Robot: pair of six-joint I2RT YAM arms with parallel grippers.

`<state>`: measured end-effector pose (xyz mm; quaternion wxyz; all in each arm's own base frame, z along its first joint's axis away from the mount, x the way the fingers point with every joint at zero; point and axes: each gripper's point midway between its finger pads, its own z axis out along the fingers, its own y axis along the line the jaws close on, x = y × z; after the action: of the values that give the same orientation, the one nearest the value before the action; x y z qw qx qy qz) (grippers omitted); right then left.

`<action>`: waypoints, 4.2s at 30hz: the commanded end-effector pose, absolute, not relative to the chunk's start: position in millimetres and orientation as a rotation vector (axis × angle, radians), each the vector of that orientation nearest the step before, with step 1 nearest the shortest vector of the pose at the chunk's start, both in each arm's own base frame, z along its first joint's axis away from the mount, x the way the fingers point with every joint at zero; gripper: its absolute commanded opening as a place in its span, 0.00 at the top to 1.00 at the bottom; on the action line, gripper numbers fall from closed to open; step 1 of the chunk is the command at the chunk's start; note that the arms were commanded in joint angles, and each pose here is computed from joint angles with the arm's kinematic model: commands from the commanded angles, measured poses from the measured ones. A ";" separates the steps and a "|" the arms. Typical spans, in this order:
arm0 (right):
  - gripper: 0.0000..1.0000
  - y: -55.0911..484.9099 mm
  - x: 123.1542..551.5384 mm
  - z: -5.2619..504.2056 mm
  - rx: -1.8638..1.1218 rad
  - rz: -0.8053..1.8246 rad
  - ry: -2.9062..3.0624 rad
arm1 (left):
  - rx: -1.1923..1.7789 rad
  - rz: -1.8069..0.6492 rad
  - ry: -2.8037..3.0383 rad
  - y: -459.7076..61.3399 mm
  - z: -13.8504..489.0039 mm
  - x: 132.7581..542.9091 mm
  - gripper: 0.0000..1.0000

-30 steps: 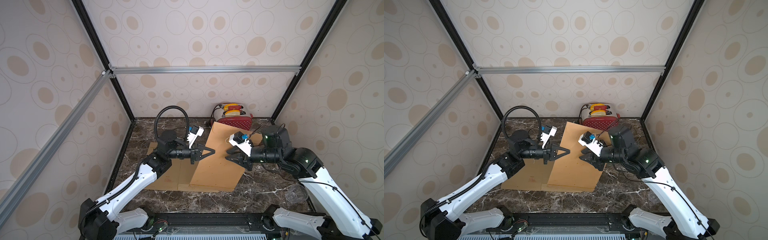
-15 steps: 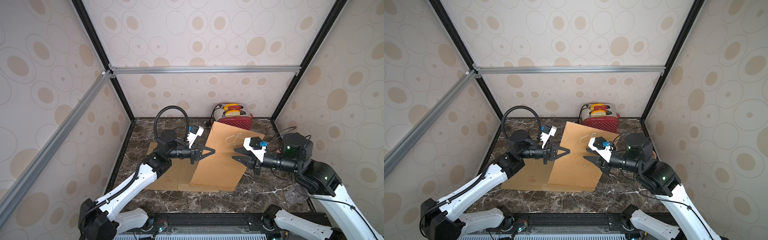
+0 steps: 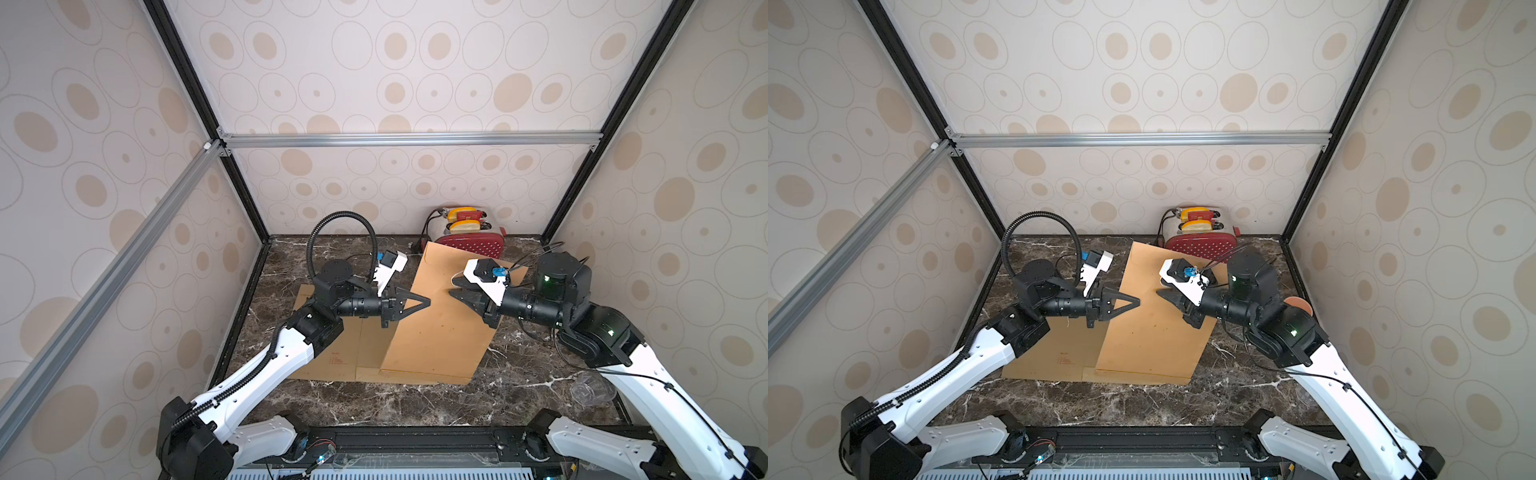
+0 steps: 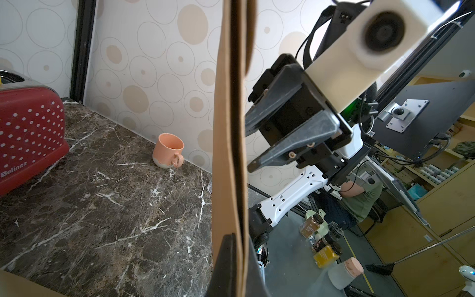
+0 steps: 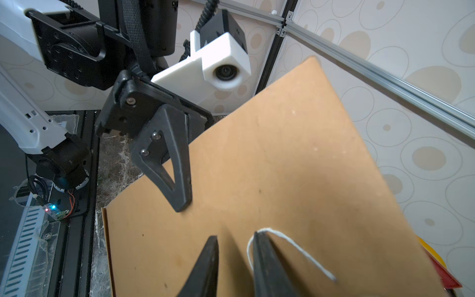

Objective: Close the mouth of the file bag
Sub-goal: Close the file bag.

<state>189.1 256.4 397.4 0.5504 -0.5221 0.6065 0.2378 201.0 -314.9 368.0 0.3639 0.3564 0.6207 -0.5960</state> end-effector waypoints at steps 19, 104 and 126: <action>0.75 235.8 177.4 354.8 -1.139 0.593 1.509 | 0.944 -1.557 1.489 -313.6 393.6 191.9 1.00; 1.00 251.6 205.3 389.0 -0.803 0.824 1.668 | 0.919 -1.433 1.556 -318.9 370.3 201.8 1.00; 1.00 248.1 178.1 362.8 -0.801 0.988 1.821 | 1.003 -1.516 1.443 -318.5 386.1 182.4 1.00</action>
<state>185.9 248.7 367.3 0.4665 -0.3226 0.7284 0.3844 191.6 -318.5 363.5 0.3771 0.3730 0.6054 -0.5934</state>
